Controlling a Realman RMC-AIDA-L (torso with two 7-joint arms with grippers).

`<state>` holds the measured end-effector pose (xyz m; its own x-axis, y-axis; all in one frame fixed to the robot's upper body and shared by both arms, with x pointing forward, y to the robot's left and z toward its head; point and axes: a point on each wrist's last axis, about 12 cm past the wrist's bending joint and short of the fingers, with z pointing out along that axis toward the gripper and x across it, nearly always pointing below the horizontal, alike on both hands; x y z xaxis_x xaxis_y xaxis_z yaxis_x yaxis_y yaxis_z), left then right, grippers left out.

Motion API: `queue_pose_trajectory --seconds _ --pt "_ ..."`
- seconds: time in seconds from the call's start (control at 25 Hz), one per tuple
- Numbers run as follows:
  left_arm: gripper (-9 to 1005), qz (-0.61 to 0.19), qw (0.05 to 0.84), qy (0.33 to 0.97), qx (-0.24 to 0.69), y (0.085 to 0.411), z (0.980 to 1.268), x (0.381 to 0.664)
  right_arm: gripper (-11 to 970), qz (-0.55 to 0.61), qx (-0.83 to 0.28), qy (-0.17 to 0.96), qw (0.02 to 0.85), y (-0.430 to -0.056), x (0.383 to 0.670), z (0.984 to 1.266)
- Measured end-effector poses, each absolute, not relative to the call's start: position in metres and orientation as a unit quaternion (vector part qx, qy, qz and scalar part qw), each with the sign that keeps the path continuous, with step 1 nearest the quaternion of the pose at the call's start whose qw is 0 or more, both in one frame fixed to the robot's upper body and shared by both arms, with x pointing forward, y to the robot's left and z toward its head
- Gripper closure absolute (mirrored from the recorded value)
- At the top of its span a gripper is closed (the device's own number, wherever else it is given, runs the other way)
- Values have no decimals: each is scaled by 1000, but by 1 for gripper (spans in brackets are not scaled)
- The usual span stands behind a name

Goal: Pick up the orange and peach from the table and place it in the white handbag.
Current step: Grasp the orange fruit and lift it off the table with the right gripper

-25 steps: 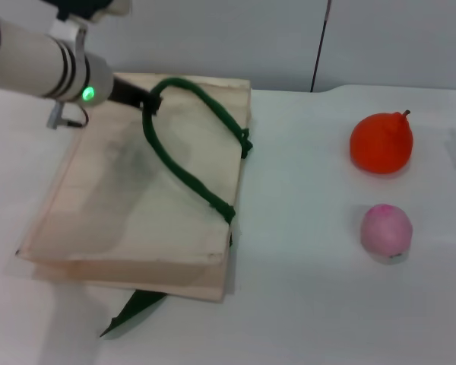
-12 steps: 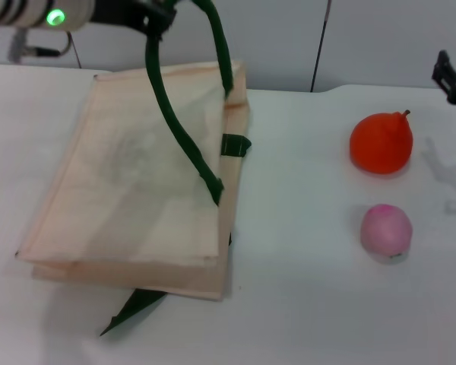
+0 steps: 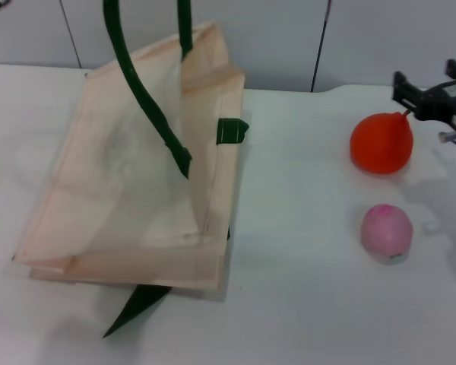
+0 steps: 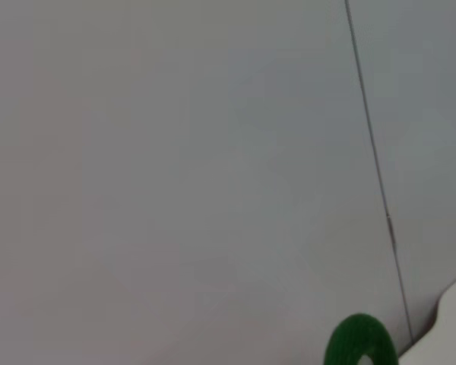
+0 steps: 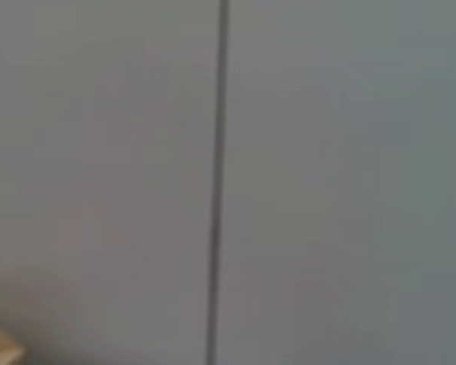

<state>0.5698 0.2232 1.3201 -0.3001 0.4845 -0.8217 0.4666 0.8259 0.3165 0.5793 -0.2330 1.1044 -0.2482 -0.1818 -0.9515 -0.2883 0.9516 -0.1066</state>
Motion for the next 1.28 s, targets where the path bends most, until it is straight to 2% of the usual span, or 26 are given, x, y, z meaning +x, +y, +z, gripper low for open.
queue_pose_trajectory --seconds 0.28,0.72,1.28 --pt "867 13 516 802 300 222 1328 567 87 80 -171 801 568 -222 574 1115" --pt "867 11 516 798 312 215 1335 566 70 82 -141 859 485 -257 591 1100" --pt "867 12 516 792 326 205 1342 567 70 106 -166 868 456 -236 606 1099"
